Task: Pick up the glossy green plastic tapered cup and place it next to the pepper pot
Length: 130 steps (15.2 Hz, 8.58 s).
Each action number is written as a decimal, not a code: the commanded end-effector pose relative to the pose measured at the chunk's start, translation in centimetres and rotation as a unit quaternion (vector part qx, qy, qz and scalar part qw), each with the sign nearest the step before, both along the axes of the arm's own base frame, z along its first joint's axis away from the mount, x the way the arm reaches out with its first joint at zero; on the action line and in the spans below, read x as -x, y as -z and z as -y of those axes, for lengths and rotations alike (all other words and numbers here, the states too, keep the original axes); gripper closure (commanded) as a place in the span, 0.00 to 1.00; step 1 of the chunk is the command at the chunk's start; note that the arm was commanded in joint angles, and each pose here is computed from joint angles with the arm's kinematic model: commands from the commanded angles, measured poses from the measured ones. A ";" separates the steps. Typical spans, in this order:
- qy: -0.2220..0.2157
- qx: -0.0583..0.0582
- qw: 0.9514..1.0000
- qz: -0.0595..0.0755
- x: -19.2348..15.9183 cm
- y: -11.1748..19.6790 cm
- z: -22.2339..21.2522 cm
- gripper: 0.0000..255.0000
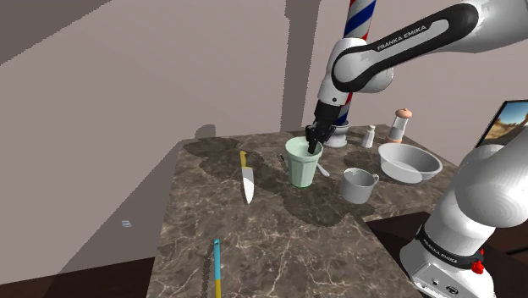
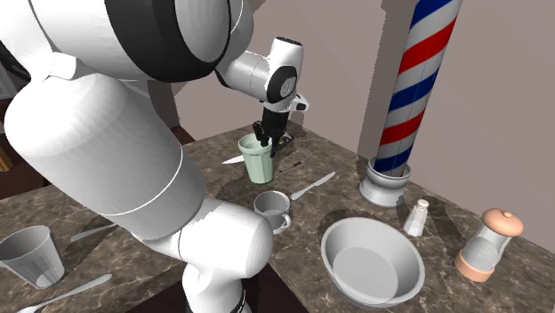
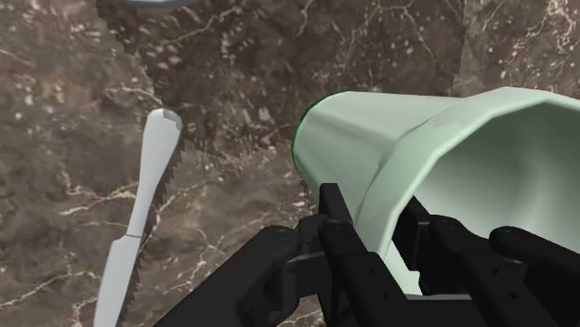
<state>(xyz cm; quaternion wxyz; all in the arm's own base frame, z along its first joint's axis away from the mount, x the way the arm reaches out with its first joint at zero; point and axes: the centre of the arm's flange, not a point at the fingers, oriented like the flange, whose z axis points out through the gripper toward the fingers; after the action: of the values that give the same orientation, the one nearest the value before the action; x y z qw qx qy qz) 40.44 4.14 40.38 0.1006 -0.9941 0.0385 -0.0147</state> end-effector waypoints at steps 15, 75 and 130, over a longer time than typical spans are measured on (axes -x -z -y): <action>0.000 0.000 1.000 0.000 0.0 -8.6 0.0 1.00; 0.000 0.000 1.000 0.000 18.2 -23.2 38.1 1.00; 0.000 0.000 1.000 0.000 28.4 -3.6 59.3 1.00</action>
<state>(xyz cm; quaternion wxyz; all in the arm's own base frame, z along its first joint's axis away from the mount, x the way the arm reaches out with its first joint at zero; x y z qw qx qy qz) 12.00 -55.17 44.62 0.1010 -0.9940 0.0384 -0.0148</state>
